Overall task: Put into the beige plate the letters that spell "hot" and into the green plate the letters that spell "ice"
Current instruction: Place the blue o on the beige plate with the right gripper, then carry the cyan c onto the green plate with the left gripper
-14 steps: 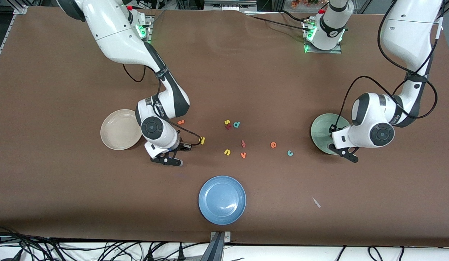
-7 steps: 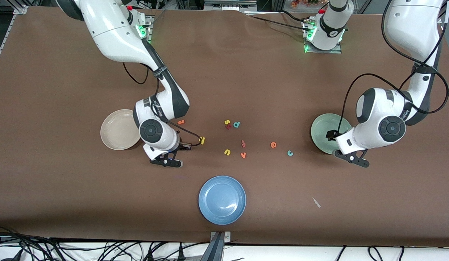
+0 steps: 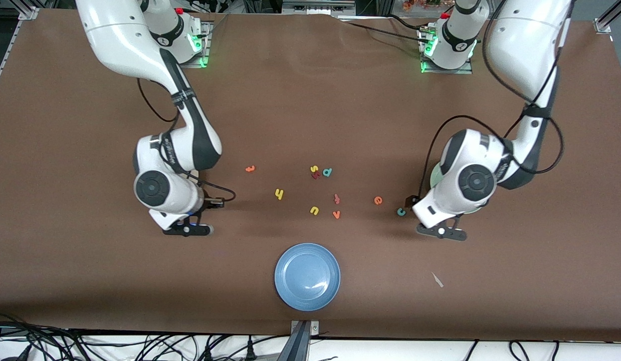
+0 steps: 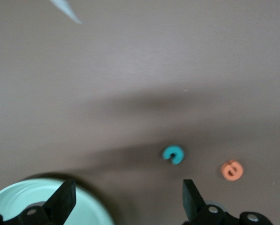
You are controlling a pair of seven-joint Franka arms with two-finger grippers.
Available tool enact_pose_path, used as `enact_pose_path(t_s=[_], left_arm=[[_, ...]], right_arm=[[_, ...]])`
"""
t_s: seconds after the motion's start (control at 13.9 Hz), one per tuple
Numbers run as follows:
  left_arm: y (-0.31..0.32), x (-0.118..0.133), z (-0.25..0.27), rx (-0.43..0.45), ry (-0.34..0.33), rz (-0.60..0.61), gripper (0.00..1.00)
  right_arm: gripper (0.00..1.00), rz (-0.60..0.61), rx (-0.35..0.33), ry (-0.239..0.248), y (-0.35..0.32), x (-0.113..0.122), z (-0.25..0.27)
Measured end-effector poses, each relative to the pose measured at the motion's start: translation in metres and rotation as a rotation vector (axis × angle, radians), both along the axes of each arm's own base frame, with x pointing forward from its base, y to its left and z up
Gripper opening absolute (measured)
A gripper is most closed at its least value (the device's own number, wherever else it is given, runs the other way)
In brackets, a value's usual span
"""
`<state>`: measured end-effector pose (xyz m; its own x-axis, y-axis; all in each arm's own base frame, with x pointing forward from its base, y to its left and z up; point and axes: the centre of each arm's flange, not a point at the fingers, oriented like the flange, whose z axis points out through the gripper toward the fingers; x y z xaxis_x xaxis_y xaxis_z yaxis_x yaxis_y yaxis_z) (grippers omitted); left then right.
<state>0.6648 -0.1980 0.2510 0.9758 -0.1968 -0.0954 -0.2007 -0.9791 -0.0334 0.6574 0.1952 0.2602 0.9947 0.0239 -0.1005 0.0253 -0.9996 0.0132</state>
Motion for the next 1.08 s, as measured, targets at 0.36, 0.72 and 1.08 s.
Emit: enact_pose_path(t_s=[0.36, 0.72, 1.08], left_arm=[[-0.019, 0.001, -0.05, -0.018, -0.016, -0.068, 0.92], [-0.025, -0.004, -0.065, -0.015, 0.003, -0.095, 0.9], [-0.034, -0.016, -0.08, -0.005, 0.031, -0.124, 0.71]], right_arm=[[0.28, 0.037, -0.009, -0.071, -0.098, -0.068, -0.024], [0.44, 0.031, -0.019, -0.066, -0.117, -0.095, -0.051], [0.93, -0.083, 0.041, -0.01, -0.041, -0.061, 0.012]])
